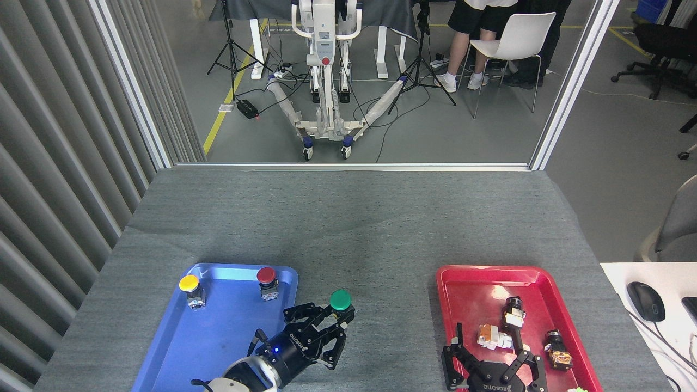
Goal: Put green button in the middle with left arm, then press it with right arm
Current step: 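Carry the green button out of the tray toward the table middle, then lower the green button onto the table and open the left gripper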
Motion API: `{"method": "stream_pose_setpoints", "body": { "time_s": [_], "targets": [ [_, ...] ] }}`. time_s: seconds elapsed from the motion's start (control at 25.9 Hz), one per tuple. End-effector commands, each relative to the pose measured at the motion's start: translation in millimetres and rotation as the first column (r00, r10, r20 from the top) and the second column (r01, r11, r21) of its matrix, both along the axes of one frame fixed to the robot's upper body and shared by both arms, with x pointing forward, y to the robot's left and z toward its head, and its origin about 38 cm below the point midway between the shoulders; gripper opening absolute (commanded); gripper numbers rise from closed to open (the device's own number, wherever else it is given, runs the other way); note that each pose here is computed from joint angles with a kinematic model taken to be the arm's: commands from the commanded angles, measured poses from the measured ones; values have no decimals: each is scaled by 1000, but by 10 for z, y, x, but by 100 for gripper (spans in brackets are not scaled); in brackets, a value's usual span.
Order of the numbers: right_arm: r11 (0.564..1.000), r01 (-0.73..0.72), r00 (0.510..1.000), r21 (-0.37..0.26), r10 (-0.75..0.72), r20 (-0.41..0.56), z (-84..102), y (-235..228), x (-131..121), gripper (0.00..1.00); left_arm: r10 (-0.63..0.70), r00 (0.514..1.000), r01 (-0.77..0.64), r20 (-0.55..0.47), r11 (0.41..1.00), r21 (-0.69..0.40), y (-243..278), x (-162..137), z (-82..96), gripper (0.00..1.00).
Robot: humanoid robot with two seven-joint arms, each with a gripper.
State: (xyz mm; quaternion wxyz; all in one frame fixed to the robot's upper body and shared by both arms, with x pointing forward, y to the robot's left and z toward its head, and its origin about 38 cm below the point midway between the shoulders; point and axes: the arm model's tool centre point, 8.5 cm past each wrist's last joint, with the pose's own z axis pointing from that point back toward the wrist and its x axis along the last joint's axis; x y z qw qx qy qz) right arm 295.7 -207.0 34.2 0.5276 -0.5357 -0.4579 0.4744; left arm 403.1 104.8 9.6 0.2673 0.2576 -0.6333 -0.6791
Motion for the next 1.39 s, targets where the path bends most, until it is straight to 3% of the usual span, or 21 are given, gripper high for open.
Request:
{"method": "stream_pose_setpoints", "body": {
  "time_s": [0.0,0.35,0.58,0.62,0.7,0.77,0.85,1.24,1.35],
  "targets": [
    [1000,0,1000,1,0,-3,-4,1,-2,100,17,997,-15,-70,999,28,-187,54,-198,0],
    [1000,-1,1000,-1,1,-3,-8,-3,-3,100,23,992,-13,-123,997,78,-309,51,-385,0],
    [1000,0,1000,1,0,-5,-9,1,-3,100,25,991,-15,-129,997,78,-311,44,-402,2],
    [1000,0,1000,0,0,-3,-8,2,-3,100,25,991,-15,-129,997,78,-311,44,-402,9],
    [1000,0,1000,1,0,-5,-9,1,-3,100,24,991,-15,-129,997,71,-326,35,-404,40],
    [1000,0,1000,0,0,-6,-14,2,-4,100,22,992,-15,-126,998,61,-337,31,-398,62],
    [1000,0,1000,0,0,-6,-14,2,-4,100,23,992,-16,-126,998,57,-338,23,-398,98],
    [1000,1,1000,-1,-1,-8,-20,-4,-5,100,18,993,-14,-114,999,42,-352,-43,-365,99],
    [1000,1,1000,0,-1,-8,-24,1,-1,100,65,997,-65,-35,998,7,-321,-154,-194,99]
  ]
}}
